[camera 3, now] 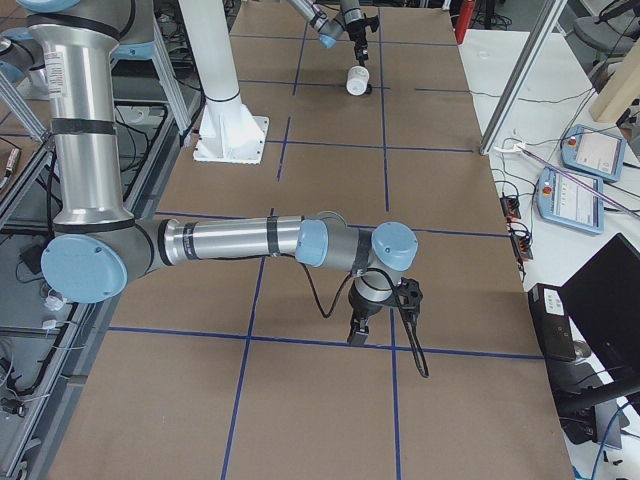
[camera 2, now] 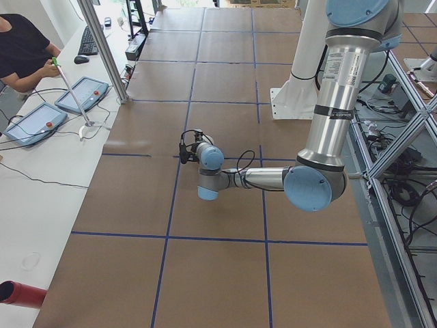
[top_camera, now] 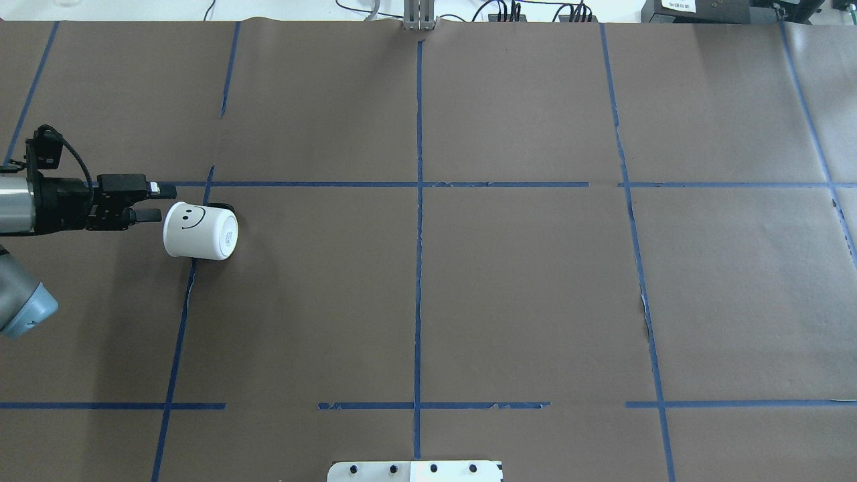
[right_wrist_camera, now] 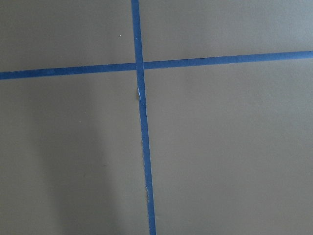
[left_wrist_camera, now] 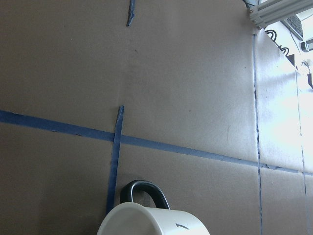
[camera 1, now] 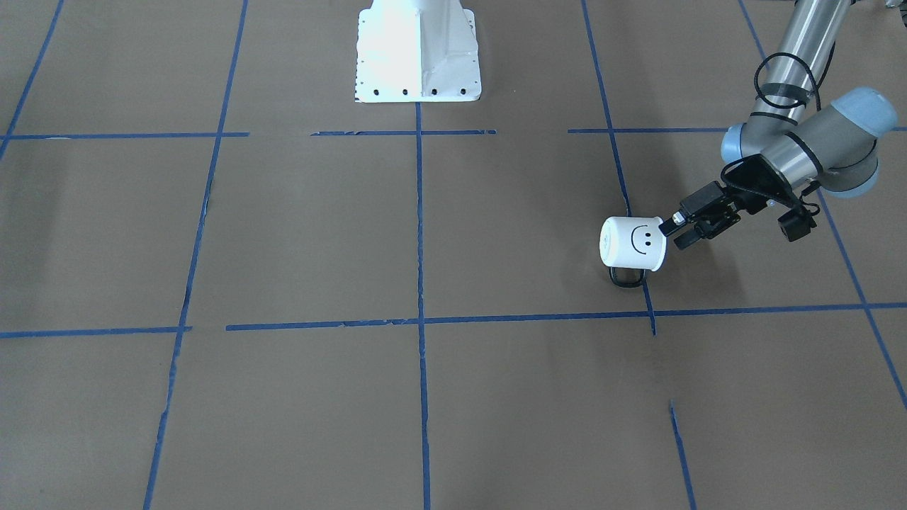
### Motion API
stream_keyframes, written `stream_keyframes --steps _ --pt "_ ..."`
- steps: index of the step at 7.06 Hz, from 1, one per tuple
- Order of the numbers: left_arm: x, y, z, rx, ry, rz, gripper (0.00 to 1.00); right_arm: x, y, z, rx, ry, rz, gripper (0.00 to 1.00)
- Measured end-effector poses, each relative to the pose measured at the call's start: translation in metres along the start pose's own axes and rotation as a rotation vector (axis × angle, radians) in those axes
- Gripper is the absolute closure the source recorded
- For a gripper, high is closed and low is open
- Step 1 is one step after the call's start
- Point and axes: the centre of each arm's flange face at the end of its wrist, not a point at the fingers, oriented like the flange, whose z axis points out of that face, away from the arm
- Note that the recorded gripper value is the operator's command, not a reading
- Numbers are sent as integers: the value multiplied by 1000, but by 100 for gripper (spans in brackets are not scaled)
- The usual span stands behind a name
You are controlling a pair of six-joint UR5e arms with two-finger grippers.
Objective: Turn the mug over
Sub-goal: 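Move the left gripper in to the open end of the sideways white mug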
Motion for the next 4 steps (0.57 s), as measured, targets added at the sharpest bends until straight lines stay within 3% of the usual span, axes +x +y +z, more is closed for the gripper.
stream_keyframes --steps 4 --pt "5 7 14 -18 10 -2 0 0 0 0 0 0 0 0"
